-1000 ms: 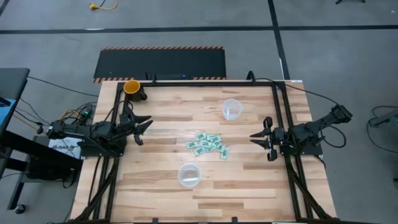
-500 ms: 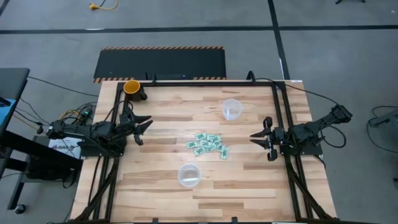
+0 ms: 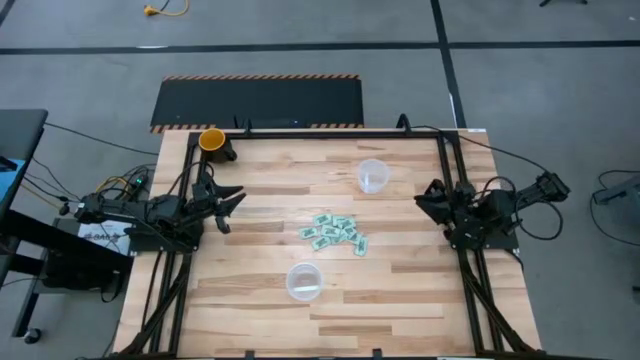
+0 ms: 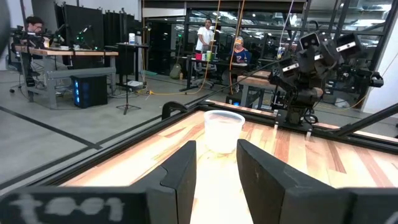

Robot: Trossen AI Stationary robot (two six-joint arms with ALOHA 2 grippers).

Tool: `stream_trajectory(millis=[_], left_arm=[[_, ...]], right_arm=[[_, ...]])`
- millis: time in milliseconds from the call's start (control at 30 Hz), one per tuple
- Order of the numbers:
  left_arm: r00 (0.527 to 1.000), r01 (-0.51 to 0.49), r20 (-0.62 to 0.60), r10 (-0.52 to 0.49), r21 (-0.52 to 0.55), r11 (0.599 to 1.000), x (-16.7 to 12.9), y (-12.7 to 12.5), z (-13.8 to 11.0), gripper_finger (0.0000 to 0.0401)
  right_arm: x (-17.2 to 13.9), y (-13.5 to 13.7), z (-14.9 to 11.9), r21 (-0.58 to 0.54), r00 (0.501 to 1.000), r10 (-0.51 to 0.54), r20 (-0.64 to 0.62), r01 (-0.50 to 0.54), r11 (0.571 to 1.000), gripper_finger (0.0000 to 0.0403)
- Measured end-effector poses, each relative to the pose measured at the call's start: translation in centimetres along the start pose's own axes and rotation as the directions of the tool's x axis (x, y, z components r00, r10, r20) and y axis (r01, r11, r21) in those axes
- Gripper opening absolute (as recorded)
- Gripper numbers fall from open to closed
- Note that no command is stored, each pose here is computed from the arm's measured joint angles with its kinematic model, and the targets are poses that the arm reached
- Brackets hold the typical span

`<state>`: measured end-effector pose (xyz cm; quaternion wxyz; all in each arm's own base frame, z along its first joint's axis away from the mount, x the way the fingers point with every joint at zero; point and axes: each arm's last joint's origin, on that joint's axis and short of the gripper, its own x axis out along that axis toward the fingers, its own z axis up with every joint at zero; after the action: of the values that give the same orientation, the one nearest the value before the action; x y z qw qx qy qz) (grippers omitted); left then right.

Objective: Pick and place Stevia / Truvia into bins
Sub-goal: Put the stevia packet into the top transparent container

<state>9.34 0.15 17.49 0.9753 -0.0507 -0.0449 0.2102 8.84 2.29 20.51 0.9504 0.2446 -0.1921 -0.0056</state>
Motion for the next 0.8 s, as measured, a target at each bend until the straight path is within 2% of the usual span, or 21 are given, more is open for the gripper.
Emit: stream_trajectory(millis=[233,400,600,733,800], left_arm=[[1.000,0.000,0.000,0.000,0.000,1.000,0.0,0.0,0.0,0.0104],[1.000,0.000,0.000,0.000,0.000,1.000,0.0,0.0,0.0,0.0104],[1.000,0.000,0.000,0.000,0.000,1.000,0.0,0.0,0.0,0.0104],[1.000,0.000,0.000,0.000,0.000,1.000,0.0,0.0,0.0,0.0104],[1.000,0.000,0.000,0.000,0.000,1.000,0.0,0.0,0.0,0.0104]], right_arm=[[0.3,0.0,0.8,0.193,0.996,-0.002,0.086,-0.015,0.981,0.0075],[1.4,1.0,1.3,0.229,0.989,0.066,0.135,-0.096,0.969,0.0075],[6.4,3.1,0.2,0.150,0.999,0.009,-0.041,-0.002,0.989,0.0075],[10.0,4.0,-2.4,0.058,0.974,-0.066,-0.217,0.080,0.995,0.0075],[11.4,4.3,-3.3,0.073,0.958,-0.096,-0.272,0.120,0.990,0.0075]])
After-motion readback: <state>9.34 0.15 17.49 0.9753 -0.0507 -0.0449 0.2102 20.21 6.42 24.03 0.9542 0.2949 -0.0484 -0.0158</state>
